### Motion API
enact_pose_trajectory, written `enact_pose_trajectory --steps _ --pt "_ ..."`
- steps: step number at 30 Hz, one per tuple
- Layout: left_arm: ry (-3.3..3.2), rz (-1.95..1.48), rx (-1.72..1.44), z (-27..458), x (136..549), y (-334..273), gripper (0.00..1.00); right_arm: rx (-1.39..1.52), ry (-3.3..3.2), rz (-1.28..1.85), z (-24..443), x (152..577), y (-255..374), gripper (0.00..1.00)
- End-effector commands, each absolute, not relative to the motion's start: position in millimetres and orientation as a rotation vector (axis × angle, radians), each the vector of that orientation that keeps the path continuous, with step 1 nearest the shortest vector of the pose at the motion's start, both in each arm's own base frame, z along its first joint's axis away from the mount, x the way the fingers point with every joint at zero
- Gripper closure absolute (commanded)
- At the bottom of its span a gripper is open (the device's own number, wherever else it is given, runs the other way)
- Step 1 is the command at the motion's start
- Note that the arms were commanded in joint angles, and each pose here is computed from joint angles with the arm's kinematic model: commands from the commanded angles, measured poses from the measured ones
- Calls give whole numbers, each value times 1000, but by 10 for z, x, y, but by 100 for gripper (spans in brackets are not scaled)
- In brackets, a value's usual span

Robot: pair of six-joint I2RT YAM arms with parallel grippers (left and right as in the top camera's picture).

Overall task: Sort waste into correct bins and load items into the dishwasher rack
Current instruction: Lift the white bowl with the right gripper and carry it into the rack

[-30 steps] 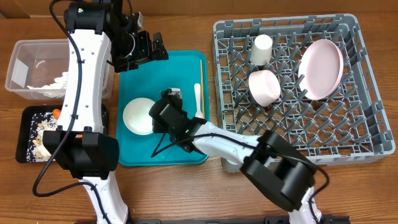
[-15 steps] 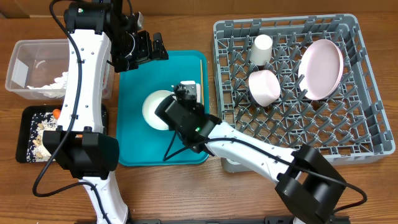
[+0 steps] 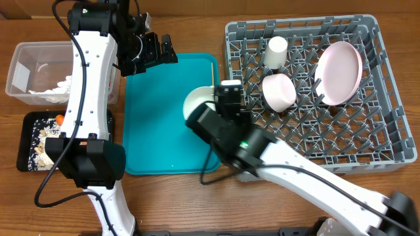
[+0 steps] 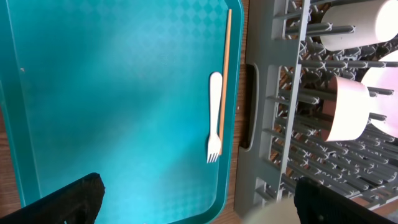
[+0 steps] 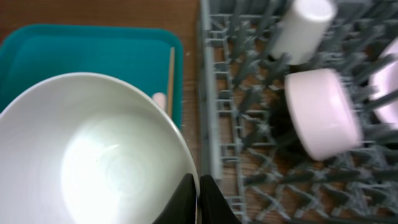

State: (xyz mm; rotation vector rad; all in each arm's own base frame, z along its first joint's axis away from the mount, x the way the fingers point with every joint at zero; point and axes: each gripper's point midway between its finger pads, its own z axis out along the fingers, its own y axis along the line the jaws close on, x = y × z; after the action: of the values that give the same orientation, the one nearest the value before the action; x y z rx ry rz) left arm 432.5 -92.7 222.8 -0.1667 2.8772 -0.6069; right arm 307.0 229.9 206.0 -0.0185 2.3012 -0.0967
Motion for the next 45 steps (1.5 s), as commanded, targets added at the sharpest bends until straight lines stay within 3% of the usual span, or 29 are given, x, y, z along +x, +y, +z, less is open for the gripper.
enact_pose_trajectory --steps 1,11,19,30,45 --pt "2822 -606 -127 2429 4314 -953 0 46 2239 -203 2418 2999 1820 96" --pt "2822 -606 -127 2429 4314 -953 0 313 2288 -642 2615 2761 261 96" --pt "2822 -606 -127 2429 4314 -953 0 661 2305 -924 2429 2583 -445 96" --pt "2822 -606 -127 2429 4314 -953 0 922 2095 -1103 2286 2460 -647 96" --pt "2822 -606 -127 2429 4314 -953 0 853 2122 -1136 2116 2476 -620 96"
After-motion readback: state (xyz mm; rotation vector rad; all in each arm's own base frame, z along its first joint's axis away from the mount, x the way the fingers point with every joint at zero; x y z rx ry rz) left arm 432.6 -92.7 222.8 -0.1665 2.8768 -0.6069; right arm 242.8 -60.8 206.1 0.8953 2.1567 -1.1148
